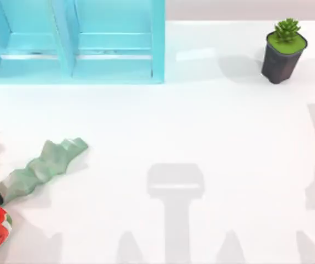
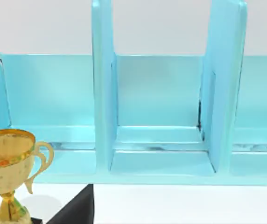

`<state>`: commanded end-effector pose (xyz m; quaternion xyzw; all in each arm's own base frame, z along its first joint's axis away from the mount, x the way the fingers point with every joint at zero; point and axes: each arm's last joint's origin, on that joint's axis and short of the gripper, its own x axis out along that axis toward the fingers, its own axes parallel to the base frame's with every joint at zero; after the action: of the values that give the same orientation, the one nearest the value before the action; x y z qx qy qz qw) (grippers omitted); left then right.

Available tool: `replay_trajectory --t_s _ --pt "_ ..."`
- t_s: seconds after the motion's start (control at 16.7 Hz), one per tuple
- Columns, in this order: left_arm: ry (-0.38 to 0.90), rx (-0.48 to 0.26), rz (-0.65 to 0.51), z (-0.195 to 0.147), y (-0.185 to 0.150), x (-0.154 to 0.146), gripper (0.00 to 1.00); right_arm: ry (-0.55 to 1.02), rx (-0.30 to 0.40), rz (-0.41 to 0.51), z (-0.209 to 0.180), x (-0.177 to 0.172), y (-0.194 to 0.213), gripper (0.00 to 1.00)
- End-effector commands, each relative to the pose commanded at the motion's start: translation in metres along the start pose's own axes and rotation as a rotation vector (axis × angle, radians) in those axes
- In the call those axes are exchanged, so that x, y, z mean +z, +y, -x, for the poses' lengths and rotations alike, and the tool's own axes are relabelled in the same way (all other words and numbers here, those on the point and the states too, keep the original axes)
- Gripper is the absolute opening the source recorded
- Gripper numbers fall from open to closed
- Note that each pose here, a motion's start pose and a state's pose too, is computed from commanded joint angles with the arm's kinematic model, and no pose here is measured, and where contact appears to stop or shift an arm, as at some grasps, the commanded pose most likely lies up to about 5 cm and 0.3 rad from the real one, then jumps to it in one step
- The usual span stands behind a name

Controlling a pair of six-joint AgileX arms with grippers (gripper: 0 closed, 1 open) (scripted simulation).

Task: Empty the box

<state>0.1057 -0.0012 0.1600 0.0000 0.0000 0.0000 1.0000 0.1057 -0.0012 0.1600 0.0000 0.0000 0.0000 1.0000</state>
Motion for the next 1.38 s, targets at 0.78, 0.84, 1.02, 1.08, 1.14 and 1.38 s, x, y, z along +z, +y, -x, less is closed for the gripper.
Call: replay_trajectory --t_s 0.78,0.84,1.02,1.08,1.14,1.38 --pt "0.0 0.0 0.0 0.0 0.0 0.0 1.0 0.668 -0.161 0.15 -0.041 0.081 -0.036 1.0" --pt "0.0 0.0 0.0 0.0 0.0 0.0 1.0 0.782 -0.164 0.149 -0.053 0.085 -0.044 1.0" --pt "0.0 0.0 0.0 0.0 0.0 0.0 1.0 1.099 -0.147 0.121 -0.089 0.089 -0.075 1.0" --pt "0.0 0.0 0.0 0.0 0.0 0.0 1.0 1.187 -0.136 0.107 -0.099 0.089 -0.086 1.0" --pt "0.0 0.0 0.0 0.0 0.0 0.0 1.0 1.263 -0.123 0.091 -0.108 0.089 -0.097 1.0" --pt "0.0 0.0 0.0 0.0 0.0 0.0 1.0 1.476 -0.067 0.026 -0.137 0.086 -0.138 1.0"
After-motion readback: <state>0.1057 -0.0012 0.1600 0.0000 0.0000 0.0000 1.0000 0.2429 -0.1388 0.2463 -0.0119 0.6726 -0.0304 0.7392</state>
